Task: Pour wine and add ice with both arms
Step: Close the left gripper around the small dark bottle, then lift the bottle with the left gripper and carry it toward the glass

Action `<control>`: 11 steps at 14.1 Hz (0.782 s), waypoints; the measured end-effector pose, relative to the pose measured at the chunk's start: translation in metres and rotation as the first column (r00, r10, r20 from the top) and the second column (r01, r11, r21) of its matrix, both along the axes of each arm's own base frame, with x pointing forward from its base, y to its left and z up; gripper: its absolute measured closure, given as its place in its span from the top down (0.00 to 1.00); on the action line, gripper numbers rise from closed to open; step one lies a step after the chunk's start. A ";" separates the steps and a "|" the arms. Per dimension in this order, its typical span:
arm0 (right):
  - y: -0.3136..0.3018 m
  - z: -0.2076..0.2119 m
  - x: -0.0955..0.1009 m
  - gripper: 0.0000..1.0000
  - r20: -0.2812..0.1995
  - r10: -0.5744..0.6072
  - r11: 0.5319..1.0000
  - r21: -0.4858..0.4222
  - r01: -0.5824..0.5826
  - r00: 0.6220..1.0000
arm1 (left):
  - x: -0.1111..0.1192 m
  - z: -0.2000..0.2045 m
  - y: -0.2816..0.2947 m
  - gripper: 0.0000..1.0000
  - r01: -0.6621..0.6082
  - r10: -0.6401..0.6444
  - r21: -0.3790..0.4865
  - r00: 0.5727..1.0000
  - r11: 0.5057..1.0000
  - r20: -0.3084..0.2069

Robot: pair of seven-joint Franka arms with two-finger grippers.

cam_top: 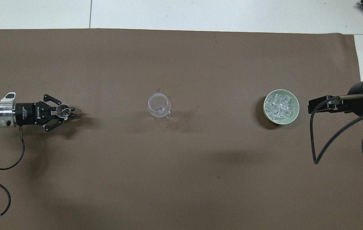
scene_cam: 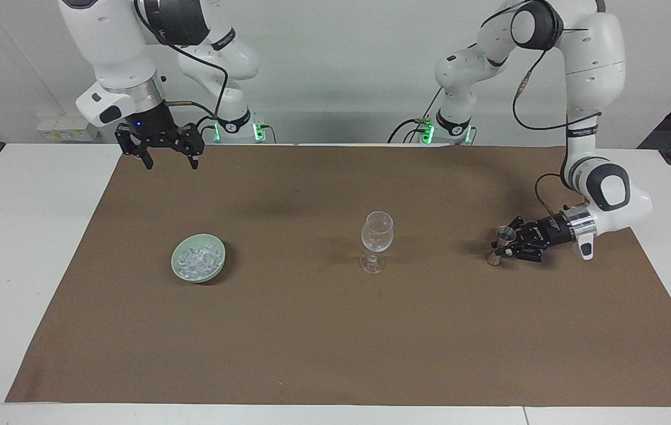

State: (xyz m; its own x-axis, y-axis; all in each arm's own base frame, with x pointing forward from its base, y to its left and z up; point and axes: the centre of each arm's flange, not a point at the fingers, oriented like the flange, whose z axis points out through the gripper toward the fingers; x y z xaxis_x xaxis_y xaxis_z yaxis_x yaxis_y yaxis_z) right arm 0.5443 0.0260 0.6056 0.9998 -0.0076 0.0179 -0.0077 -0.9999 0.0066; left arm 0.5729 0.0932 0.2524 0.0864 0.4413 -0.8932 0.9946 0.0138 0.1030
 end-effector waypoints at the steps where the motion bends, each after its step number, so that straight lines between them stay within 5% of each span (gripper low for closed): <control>1: 0.000 0.000 0.000 1.00 0.000 0.000 1.000 0.000 0.000 1.000 | 0.000 0.000 0.000 0.21 -0.006 0.005 -0.001 1.000 1.000 -0.010; 5: 0.000 0.000 0.000 1.00 0.000 0.000 1.000 0.000 0.000 1.000 | 0.004 0.015 0.001 0.21 -0.030 0.030 0.004 0.999 1.000 -0.029; 11: 0.000 0.000 0.000 1.00 0.000 0.000 1.000 0.000 0.000 1.000 | 0.022 0.104 -0.055 0.21 -0.028 0.032 0.064 0.998 0.998 -0.053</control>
State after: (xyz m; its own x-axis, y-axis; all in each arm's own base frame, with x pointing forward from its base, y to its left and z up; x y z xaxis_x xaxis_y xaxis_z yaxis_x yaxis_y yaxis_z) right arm 0.5443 0.0260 0.6056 0.9998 -0.0076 0.0179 -0.0077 -0.9999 0.0066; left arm 0.5944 0.0380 0.3562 0.0247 0.4989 -0.8663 0.9980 0.0388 0.0508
